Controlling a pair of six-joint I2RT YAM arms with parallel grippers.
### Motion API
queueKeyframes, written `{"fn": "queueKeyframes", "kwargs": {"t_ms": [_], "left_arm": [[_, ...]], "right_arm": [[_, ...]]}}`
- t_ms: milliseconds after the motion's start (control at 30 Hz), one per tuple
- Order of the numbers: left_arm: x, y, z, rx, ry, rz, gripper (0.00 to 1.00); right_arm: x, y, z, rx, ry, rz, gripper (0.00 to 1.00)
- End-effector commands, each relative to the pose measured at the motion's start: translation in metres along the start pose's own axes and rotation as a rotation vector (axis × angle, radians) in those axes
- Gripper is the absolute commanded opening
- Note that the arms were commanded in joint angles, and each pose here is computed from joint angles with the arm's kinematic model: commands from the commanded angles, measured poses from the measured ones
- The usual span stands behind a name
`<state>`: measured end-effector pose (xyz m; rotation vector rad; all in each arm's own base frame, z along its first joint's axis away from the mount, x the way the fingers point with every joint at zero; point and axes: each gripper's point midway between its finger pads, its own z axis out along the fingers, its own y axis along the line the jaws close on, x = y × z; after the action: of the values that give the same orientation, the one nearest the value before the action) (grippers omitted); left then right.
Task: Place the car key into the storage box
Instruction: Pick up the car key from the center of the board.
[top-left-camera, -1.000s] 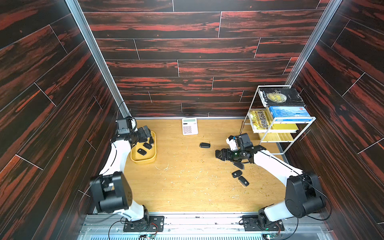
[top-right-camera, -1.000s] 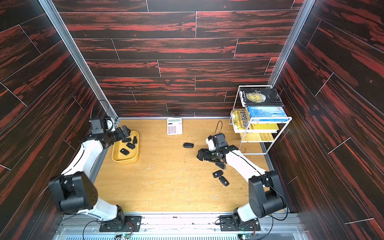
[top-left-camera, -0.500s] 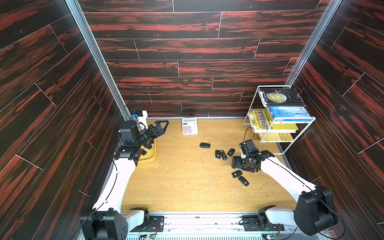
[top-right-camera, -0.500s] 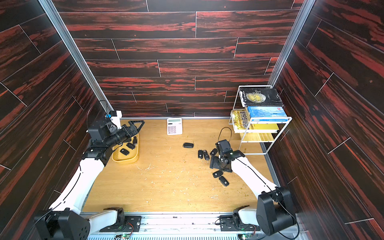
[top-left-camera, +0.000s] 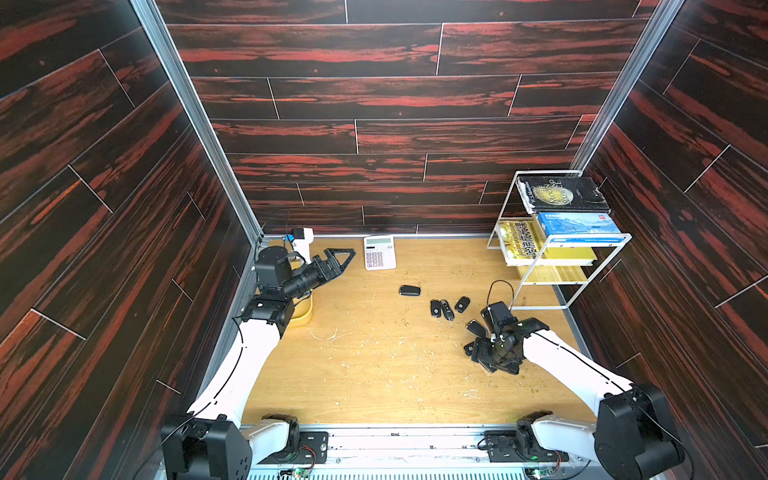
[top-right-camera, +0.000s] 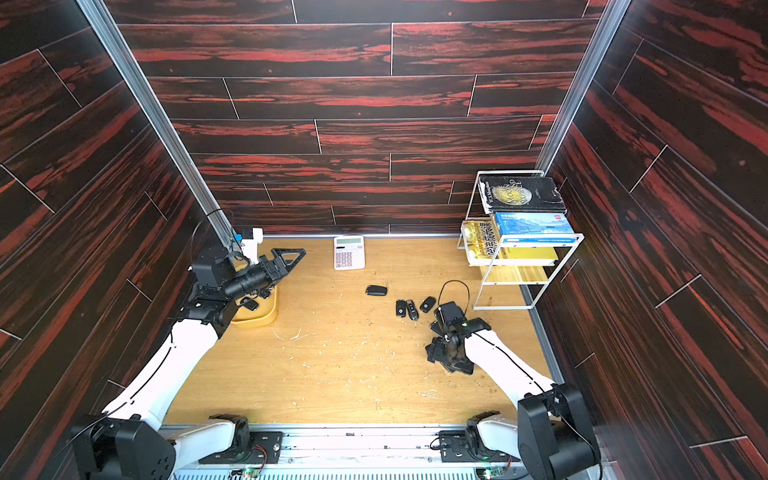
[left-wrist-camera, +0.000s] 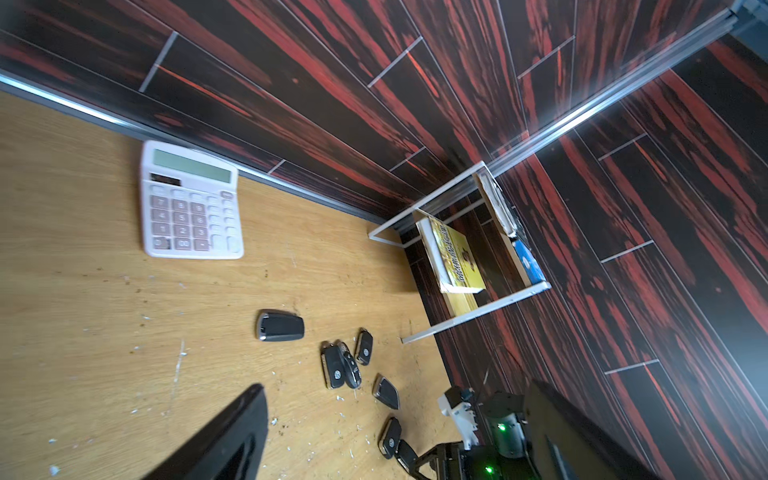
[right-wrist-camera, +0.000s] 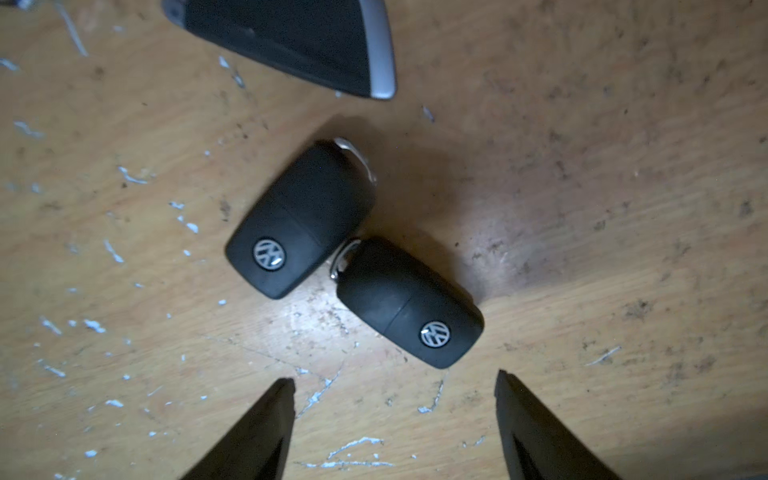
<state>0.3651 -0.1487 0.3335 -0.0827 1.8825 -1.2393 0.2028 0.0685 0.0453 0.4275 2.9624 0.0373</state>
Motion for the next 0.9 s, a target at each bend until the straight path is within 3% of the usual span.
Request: {"fn": "queueKeyframes", "kwargs": {"t_ms": [0,300,700,867], "left_arm": [[0.000,-0.020,-0.003,0.043,-0.019,0.064,1.00],[0.009,-0.039,-0.002,0.078,-0.003,0.111,1.00],[0.011,-0.032,0.005,0.064,0.014,0.106,1.00],[0.012,-0.028,0.009,0.061,0.024,0.106,1.00]], "right_arm": [[-0.005,0.000,0.003,0.010,-0.019,0.029,0.80],[-0.004,-0.003,0.029,0.044,-0.010,0.025,0.79],[0.004,-0.006,0.055,0.068,0.033,0.033,0.80],[0.011,0.002,0.053,0.017,0.072,0.082,0.81]]}}
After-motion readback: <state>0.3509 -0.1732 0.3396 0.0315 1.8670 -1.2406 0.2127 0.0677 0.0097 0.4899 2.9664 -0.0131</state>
